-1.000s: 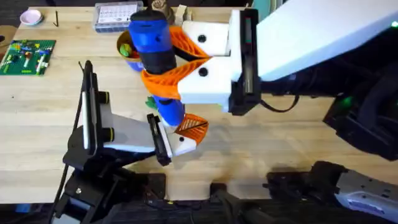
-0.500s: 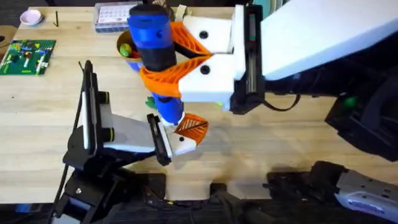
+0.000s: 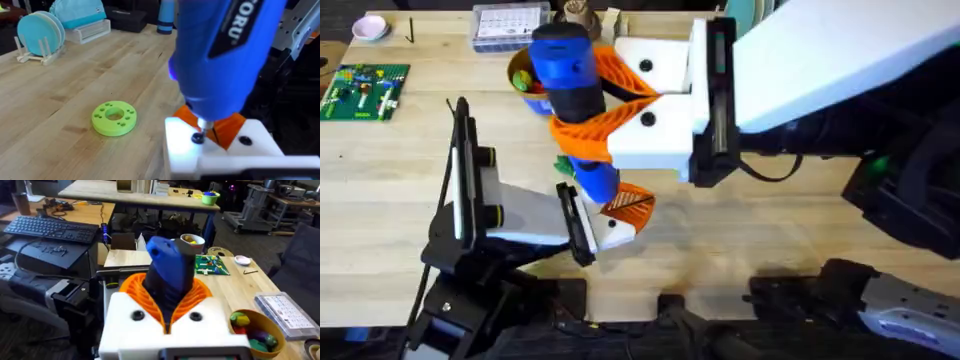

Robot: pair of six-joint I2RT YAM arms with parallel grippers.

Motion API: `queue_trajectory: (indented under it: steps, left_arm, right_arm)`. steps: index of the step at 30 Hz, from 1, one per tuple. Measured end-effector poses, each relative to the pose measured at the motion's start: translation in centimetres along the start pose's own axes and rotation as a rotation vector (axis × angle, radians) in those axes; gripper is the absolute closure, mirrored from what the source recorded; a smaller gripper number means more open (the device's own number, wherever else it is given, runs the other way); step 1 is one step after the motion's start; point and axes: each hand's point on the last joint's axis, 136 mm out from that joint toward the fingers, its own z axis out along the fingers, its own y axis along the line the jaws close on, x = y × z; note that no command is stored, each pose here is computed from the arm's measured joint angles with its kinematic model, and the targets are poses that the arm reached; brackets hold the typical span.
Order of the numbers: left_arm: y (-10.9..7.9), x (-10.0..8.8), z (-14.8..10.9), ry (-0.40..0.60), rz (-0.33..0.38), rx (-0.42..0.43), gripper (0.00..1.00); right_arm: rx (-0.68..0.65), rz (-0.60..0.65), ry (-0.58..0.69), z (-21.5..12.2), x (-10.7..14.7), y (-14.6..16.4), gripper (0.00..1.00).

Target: Pick up the gripper from the table and insert it into the empty holder that is missing its gripper. Then pick up a screw, insert it into the mounting hole, and use the screwdriver to tighten it. Finally, clean up the table by picking up the vegetable and placing it into the bucket.

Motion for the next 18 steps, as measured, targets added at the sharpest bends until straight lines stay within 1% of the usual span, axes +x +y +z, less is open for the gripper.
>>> queue_trajectory:
  steps: [5, 10, 18]
  left_arm:
    - [0.0, 0.0, 0.0, 0.000, -0.001, 0.000, 0.997]
    - [0.0, 0.0, 0.0, 0.000, -0.001, 0.000, 0.997]
    - [0.0, 0.0, 0.0, 0.000, -0.001, 0.001, 0.997]
  right_arm:
    - [0.001, -0.004, -0.006, 0.0, -0.2, 0.0, 0.980]
    - [0.005, -0.030, -0.041, 0.0, -1.1, -0.1, 0.980]
    - [0.005, -0.027, -0.037, 0.0, -1.0, -0.1, 0.980]
